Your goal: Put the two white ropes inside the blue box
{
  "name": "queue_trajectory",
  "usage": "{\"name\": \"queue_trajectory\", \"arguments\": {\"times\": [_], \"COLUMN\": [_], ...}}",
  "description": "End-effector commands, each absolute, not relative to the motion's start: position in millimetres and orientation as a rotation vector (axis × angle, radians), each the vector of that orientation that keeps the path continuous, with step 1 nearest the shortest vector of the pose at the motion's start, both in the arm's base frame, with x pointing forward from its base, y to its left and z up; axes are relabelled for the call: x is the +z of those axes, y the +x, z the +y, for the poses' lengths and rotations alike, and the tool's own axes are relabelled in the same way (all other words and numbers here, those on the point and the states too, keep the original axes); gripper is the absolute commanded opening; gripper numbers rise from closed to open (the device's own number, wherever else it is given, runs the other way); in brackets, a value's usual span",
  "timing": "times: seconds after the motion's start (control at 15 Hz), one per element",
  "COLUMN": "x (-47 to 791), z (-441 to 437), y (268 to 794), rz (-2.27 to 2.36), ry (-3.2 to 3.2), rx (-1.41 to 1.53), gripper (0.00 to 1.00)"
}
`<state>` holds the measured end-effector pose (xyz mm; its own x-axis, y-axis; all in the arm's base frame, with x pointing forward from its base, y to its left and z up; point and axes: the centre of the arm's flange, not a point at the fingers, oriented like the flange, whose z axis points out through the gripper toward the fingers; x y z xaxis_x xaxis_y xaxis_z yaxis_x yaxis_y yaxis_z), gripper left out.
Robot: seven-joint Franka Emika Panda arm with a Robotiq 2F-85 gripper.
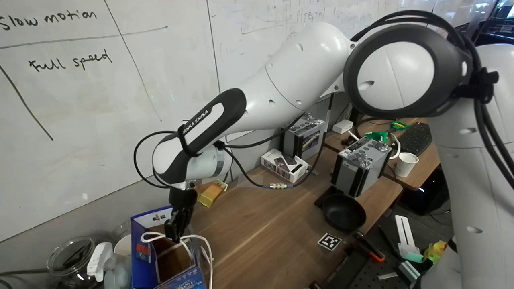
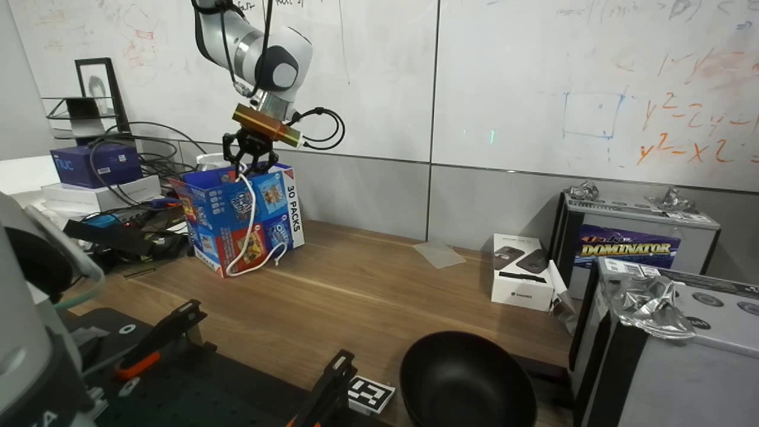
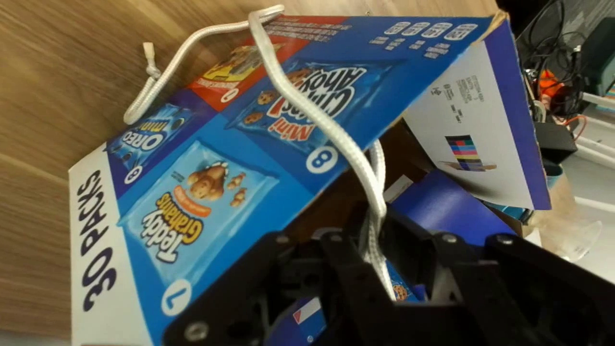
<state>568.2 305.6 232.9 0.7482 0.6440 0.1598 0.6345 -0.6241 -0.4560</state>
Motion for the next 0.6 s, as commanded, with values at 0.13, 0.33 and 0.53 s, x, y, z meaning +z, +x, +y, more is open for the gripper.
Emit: {"name": "queue_trajectory", "arguments": {"times": [0.13,0.33,0.53], "x": [227.8,226.4,224.9], "z": [317.6,315.3,310.2], "y": [587.0,588.9,586.8], "rz": [-0.983,-0.989,-0.999], "ry": [-2.398,-2.400,-2.413], "rx": [0.043,0.074,0.098], "gripper": [0.03,0.45,0.68]}}
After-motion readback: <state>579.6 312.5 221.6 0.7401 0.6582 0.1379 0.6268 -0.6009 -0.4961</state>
